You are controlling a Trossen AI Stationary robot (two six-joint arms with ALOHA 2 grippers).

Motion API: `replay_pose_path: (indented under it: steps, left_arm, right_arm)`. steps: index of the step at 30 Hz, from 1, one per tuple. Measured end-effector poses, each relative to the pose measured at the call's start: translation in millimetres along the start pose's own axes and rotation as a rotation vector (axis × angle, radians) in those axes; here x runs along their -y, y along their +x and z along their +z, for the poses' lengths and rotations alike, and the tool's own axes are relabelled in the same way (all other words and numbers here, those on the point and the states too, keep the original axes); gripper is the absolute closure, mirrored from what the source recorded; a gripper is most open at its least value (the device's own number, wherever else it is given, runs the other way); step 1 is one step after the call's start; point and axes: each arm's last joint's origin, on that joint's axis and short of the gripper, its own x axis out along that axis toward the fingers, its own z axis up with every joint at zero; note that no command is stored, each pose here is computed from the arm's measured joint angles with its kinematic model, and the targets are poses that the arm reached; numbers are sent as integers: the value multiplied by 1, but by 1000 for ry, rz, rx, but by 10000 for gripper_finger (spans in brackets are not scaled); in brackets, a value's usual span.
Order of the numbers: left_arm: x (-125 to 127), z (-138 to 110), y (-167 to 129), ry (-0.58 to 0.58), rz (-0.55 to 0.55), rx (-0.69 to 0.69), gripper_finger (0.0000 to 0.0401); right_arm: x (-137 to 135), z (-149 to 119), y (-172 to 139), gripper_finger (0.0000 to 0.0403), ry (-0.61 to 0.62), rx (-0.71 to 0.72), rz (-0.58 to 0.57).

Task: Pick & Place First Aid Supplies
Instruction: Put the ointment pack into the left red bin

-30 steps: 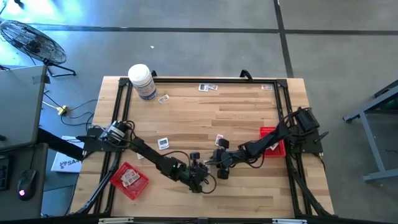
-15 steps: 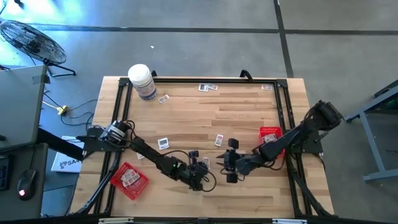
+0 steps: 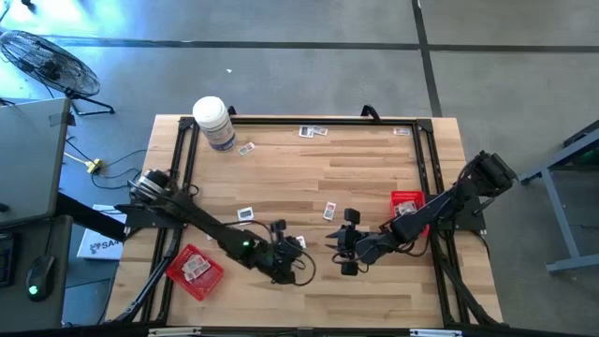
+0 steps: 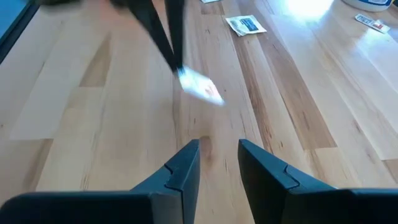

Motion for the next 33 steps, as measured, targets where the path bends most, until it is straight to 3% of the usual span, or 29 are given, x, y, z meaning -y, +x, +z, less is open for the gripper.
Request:
replay_pose_path:
  steps: [5,12,18,25,33]
  left_arm:
    - [-5,-7,-58,31,3,-110,401]
    - [-13,-34,-143,-75,-54,-324,401]
    - [-8,-71,-185,-193,8,-539,401]
    - [4,-95,-208,-276,33,-552,401]
    - [4,-144,-183,-304,233,-723,401]
  right_arm:
    - [0,0,0,300,0,2,-10]
    - [1,0,0,299,-1,12,-40]
    - [2,1,0,299,3,18,-50]
    - [6,2,2,300,20,20,-66]
    - [7,3,5,300,24,-23,39]
